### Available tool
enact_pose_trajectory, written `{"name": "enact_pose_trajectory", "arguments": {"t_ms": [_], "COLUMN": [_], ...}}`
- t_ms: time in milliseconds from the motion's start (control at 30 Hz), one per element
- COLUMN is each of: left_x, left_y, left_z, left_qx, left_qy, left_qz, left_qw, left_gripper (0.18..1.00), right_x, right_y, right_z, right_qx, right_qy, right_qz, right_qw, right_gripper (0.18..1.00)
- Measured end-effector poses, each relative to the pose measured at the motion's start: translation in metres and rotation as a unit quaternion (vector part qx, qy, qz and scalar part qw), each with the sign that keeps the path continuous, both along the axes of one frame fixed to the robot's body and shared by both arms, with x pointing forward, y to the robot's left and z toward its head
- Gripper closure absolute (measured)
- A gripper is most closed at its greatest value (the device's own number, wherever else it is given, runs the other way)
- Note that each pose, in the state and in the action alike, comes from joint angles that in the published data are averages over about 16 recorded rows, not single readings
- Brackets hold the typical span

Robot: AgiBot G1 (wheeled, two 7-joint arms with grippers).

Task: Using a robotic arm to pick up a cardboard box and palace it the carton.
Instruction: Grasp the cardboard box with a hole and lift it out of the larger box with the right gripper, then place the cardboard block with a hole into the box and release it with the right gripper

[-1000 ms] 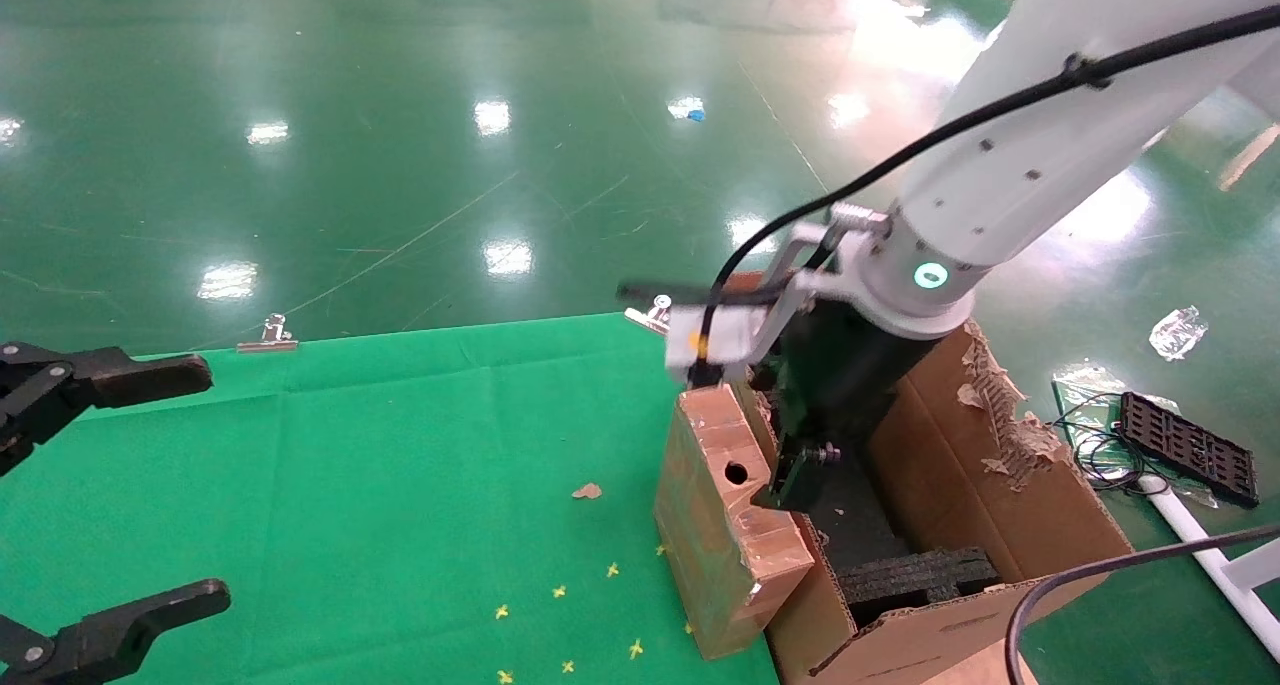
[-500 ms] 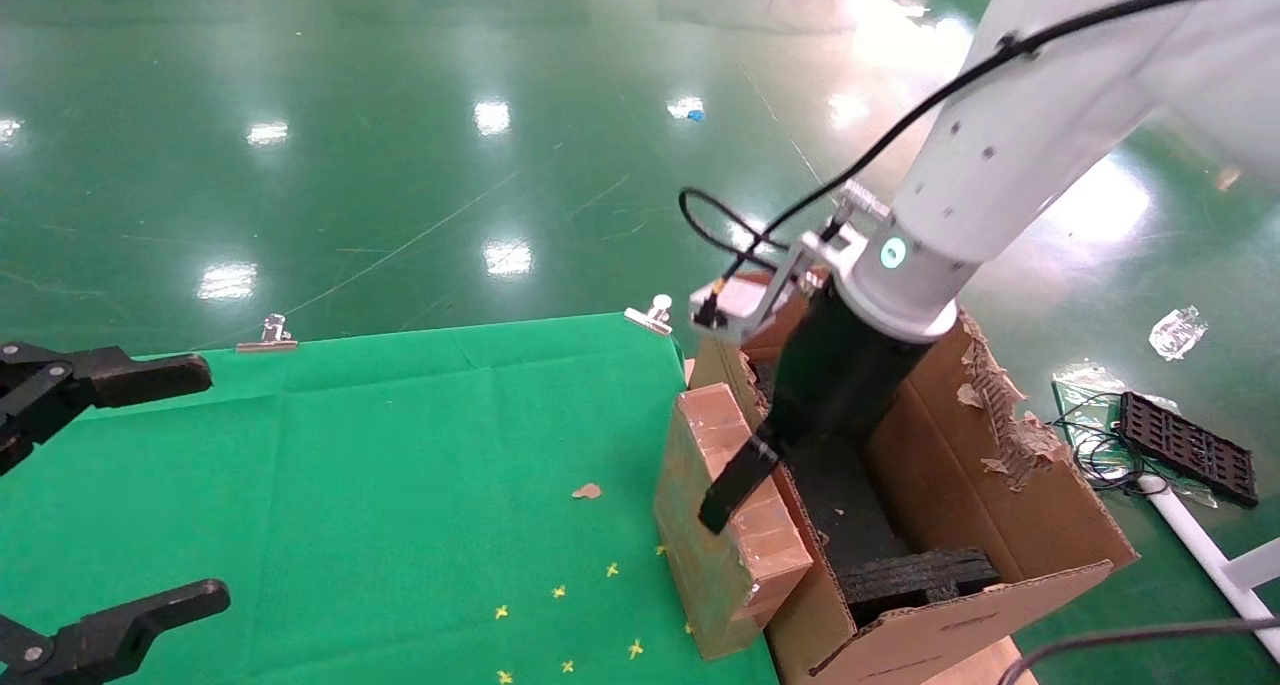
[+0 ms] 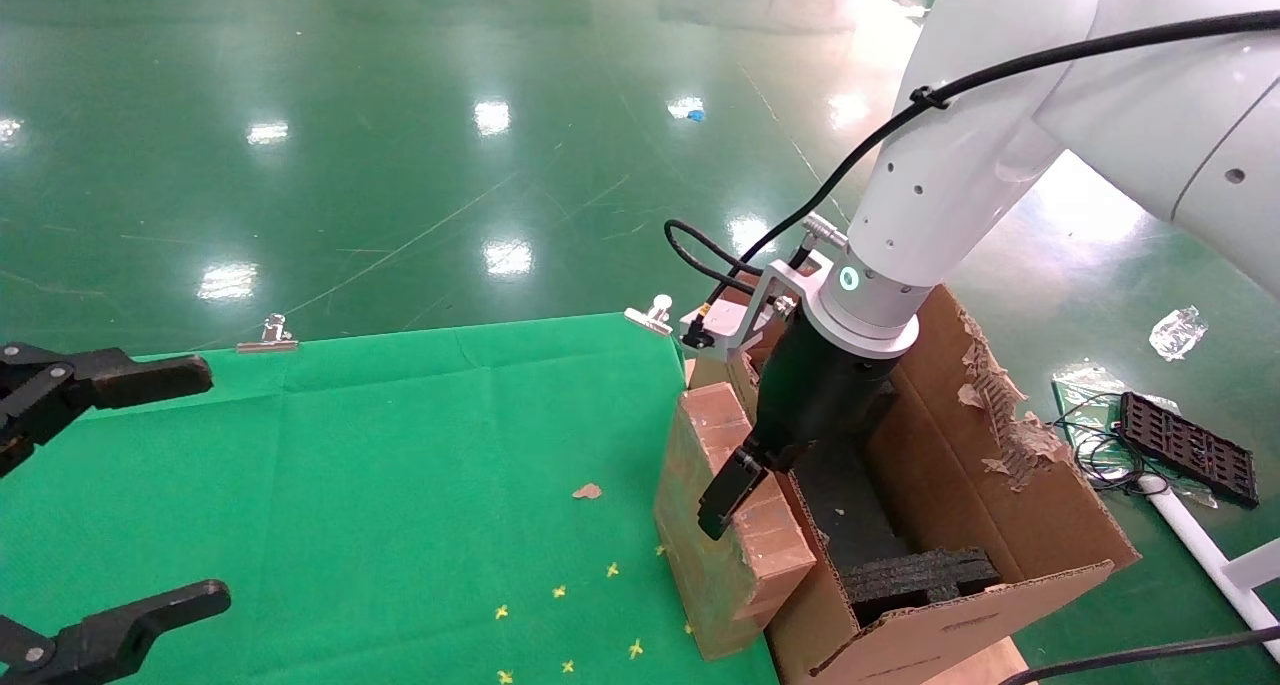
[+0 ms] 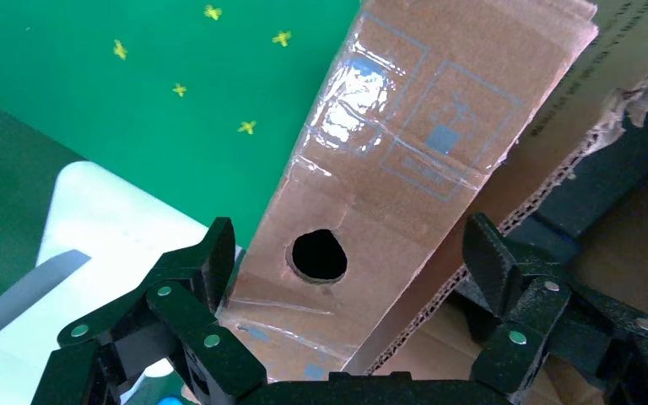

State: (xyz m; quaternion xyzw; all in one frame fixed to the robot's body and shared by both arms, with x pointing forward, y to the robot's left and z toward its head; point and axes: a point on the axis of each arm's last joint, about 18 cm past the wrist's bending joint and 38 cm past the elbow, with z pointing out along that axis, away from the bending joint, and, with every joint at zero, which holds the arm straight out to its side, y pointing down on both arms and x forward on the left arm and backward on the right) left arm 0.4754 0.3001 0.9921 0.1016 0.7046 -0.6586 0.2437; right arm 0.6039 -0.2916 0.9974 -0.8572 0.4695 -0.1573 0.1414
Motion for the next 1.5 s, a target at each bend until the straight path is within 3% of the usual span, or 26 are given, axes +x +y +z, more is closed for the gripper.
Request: {"name": "enact_pose_trajectory", "arguments": {"t_ms": [400,600,867,1133,1367,1500], "left_x": [0.0,0.0,0.0,0.0,0.0,0.0], "left_y": [0.0,0.0,0.0,0.0,0.0,0.0], "left_z": [0.0,0.0,0.0,0.0,0.0,0.0], "left_qx": [0.0,0.0,0.0,0.0,0.0,0.0], "left_qy": [0.0,0.0,0.0,0.0,0.0,0.0], "left_qz": [0.0,0.0,0.0,0.0,0.0,0.0], "left_qw": [1.0,1.0,1.0,1.0,1.0,1.0], "left_gripper": [0.24,0.314,0.475,0.669,0.813,0.88], "right_x": [-0.003,-0.004,-0.005,-0.006,-0.015,-0.024], "right_y": [0.001,0.001,0.001,-0.009,-0.048,-0.082], "right_z": [-0.003,-0.005,0.001,0.049,0.12,0.148], "right_qx": [-0.018,-0.027,-0.017,0.042,0.092,0.103], "right_qy": [0.006,0.008,-0.01,-0.104,-0.229,-0.279], "right_qz": [-0.004,-0.004,0.011,0.047,0.043,0.014], "right_qw": [1.0,1.0,1.0,0.993,0.968,0.955], "right_gripper": [0.293,0.398,0.564,0.719,0.806,0.83]}}
